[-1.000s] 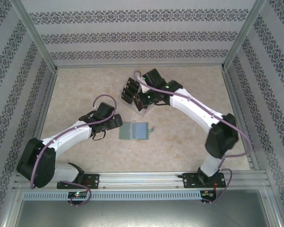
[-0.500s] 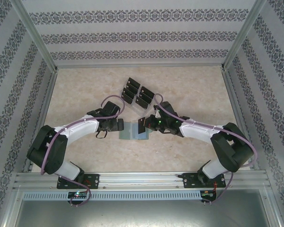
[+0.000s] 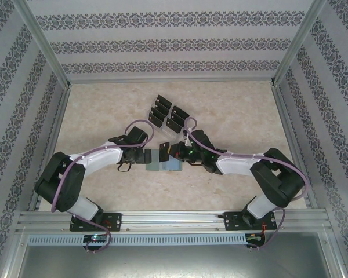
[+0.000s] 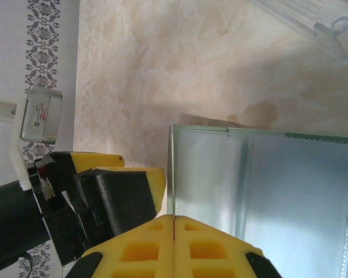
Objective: Put the credit cards into the card holder
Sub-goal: Insert the credit card into the card slot.
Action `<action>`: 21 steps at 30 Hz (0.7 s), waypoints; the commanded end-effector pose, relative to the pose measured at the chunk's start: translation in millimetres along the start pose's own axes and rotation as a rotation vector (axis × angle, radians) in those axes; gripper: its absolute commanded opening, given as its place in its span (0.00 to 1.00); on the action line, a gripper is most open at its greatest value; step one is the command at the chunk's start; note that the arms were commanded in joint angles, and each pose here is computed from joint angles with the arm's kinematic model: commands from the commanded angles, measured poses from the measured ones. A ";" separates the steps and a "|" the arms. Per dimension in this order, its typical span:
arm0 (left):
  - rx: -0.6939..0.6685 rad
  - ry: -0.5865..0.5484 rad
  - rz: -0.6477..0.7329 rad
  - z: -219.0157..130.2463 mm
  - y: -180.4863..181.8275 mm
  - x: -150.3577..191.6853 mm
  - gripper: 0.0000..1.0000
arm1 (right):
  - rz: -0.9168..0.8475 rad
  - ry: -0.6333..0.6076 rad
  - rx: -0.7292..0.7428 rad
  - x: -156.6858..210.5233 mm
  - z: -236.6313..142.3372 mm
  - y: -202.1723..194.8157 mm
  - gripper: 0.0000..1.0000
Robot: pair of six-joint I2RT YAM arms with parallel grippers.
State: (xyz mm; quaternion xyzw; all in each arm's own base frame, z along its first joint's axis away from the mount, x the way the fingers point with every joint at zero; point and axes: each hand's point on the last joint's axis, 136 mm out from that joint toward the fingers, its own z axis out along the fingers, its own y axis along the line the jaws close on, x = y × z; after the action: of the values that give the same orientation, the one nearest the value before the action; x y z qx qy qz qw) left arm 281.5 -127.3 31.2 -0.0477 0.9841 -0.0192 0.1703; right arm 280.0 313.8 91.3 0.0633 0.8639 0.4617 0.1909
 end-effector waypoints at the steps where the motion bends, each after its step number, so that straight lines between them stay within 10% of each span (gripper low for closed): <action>1: -0.027 0.029 0.020 4.5 4.1 11.0 1.00 | -0.025 -0.033 -0.018 -1.9 3.5 -0.5 0.00; 21: -0.031 0.038 0.017 9.6 6.0 15.5 1.00 | -0.016 -0.034 0.016 6.6 9.4 -29.4 0.00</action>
State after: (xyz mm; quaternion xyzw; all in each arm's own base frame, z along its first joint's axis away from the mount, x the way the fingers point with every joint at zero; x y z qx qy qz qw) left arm 275.8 -124.1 22.4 -0.0468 0.9863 -0.0114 0.1579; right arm 277.2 304.1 60.4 0.0745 0.8708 0.4451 0.1951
